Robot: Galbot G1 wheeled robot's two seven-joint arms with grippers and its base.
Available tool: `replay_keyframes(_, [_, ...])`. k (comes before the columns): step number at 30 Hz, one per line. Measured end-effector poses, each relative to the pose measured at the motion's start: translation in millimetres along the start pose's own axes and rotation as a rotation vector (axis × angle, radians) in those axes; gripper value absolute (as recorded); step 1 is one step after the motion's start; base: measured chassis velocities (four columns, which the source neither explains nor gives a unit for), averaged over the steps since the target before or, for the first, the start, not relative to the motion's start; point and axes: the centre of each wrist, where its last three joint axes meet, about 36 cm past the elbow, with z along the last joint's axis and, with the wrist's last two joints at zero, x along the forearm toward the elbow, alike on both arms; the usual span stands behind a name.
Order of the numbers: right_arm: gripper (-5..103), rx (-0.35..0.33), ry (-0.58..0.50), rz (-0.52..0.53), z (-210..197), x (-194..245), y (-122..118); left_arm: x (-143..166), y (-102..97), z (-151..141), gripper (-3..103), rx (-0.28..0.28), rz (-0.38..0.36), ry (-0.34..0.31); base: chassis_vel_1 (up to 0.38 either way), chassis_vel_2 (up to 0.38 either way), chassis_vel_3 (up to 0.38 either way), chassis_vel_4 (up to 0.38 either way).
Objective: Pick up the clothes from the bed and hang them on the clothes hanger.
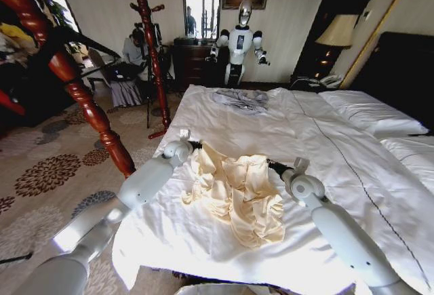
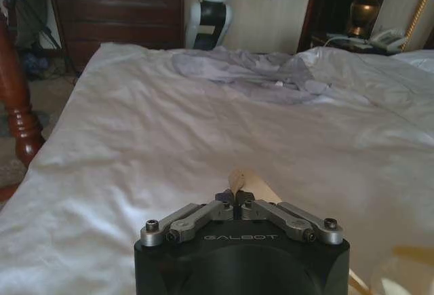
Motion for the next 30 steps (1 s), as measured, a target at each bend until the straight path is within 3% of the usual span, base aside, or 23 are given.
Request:
replay_keyframes(9, [0,0.016,-0.142,-0.019,-74,-4,9,18,6.7,-77,0,0.009,-0.025,-0.126,0.0,0.0,0.0,0.0])
replay_keyframes(13, [0,-0.049,-0.186,-0.008,-113,-30,15,15,4.6,-124,0,-0.008,-0.057,-0.178,0.0,0.0,0.0,0.0])
replay_keyframes(19, [0,-0.069,-0.243,-0.005,-158,-44,21,20,-8.0,-176,0,-0.042,-0.058,-0.241,0.0,0.0,0.0,0.0])
replay_keyframes(23, [0,-0.094,-0.352,-0.021,-227,-33,24,43,-13.6,-233,0,-0.08,-0.072,-0.325,0.0,0.0,0.0,0.0])
replay_keyframes(30, [0,-0.139,-0.424,-0.041,-276,-20,27,78,-12.6,-277,0,-0.12,-0.1,-0.417,0.0,0.0,0.0,0.0])
